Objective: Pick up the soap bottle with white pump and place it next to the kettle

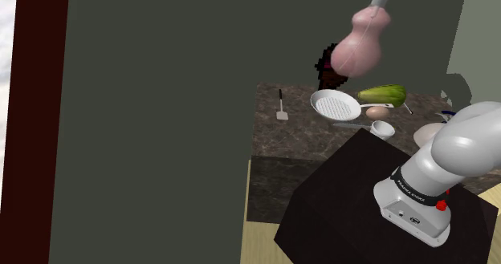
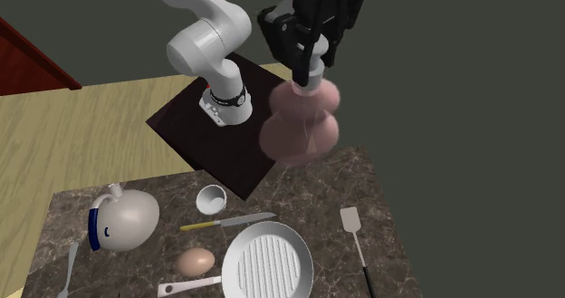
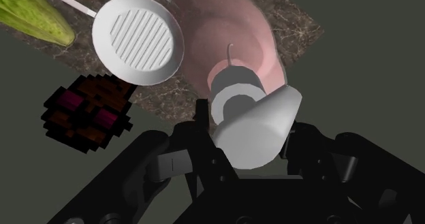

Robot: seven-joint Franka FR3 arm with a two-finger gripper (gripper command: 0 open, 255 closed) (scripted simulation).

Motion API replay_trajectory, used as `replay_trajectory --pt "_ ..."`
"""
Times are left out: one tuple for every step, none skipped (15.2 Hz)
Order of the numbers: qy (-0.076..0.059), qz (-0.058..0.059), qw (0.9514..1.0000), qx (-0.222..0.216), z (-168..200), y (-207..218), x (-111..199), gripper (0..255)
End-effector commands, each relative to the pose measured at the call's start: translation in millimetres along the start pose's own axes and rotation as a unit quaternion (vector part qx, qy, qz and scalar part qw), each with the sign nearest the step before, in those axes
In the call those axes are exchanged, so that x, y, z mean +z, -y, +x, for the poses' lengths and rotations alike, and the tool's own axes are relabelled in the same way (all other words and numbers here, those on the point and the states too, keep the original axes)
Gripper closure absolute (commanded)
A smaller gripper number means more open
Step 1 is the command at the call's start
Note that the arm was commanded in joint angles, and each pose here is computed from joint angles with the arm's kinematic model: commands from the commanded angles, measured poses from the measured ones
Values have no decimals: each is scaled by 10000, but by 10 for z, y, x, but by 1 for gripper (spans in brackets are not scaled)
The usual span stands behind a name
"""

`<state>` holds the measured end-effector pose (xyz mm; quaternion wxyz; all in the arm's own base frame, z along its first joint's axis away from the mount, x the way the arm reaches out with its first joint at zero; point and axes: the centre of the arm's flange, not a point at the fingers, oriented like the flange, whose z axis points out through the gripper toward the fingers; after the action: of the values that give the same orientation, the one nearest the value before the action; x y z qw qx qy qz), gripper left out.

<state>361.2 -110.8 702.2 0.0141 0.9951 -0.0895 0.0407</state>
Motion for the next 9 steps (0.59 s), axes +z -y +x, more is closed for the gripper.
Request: replay_trajectory --pt "-5 1 10000 -1 -138 -206 -29 255" --pt "-5 1 10000 -1 -221 -309 -35 255" --pt "-5 1 10000 -1 -303 -411 -40 255" --pt "-5 1 10000 -1 -386 -514 -46 255" --pt "-5 1 10000 -1 -469 -617 -51 255" --pt "-5 1 10000 -1 -551 -720 -56 255" --pt "-5 1 10000 -1 -634 -822 -62 255" --pt "-5 1 10000 -1 -717 -925 -67 255" --pt "-5 1 10000 -1 -800 -1028 -72 255"
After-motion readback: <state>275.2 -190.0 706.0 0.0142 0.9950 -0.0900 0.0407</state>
